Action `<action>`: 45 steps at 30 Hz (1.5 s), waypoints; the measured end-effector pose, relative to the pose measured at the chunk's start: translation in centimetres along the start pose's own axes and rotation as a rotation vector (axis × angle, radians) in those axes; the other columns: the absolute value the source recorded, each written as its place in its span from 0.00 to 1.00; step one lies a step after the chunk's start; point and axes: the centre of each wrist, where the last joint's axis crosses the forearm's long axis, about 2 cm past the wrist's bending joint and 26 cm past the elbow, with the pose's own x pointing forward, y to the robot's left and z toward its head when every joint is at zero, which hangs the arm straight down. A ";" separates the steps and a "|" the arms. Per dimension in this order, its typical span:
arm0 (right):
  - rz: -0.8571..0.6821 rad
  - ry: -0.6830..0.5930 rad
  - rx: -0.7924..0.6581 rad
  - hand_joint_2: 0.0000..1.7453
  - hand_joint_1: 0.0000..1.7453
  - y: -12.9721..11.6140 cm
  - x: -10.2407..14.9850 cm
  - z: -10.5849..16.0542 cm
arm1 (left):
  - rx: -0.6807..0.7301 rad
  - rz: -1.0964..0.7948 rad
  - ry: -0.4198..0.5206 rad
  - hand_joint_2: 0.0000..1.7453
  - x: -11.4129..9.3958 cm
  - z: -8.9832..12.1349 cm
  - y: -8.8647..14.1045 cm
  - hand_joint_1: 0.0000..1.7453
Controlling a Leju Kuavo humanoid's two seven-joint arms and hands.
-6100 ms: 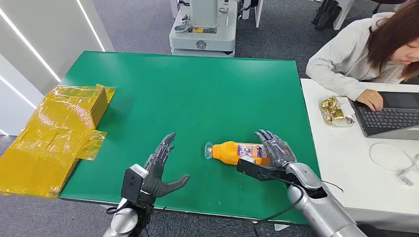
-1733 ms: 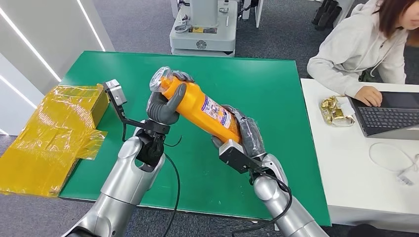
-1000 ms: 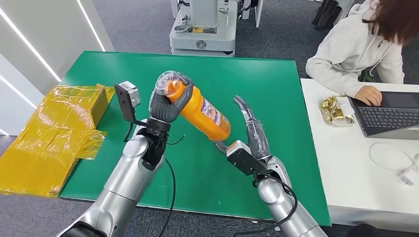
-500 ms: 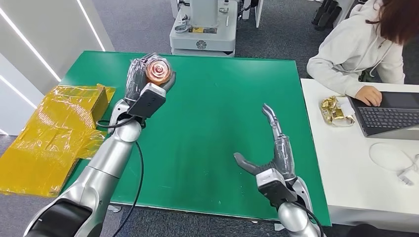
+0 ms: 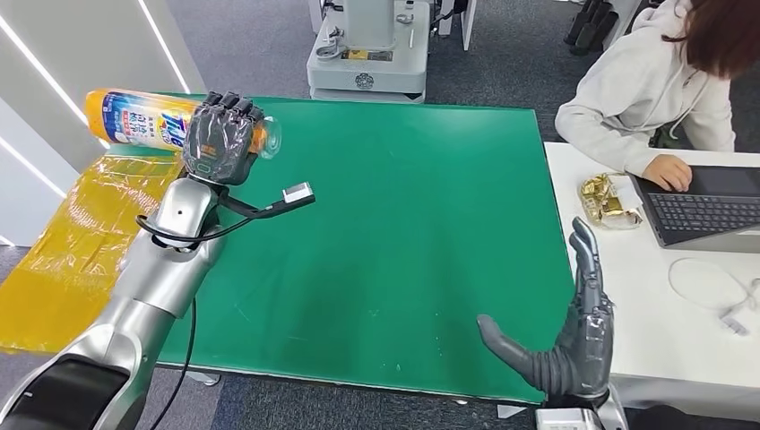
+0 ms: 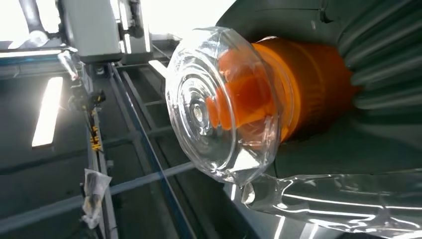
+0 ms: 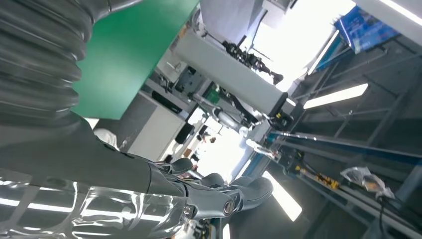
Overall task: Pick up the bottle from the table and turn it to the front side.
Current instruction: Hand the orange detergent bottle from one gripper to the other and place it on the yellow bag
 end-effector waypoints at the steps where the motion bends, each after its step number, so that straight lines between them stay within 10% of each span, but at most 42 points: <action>1: 0.006 -0.001 -0.007 1.00 0.00 -0.2 0.3 0.2 | -0.015 -0.023 0.004 1.00 -0.1 0.2 -0.1 1.00; 16: 0.083 0.030 -0.058 1.00 0.00 -2.7 2.0 2.7 | -0.446 -0.187 0.165 1.00 -0.2 5.6 -4.0 1.00; 45: 0.032 0.099 -0.083 1.00 0.00 -2.0 0.2 1.7 | -0.912 -0.177 0.021 1.00 -4.5 15.4 -9.5 1.00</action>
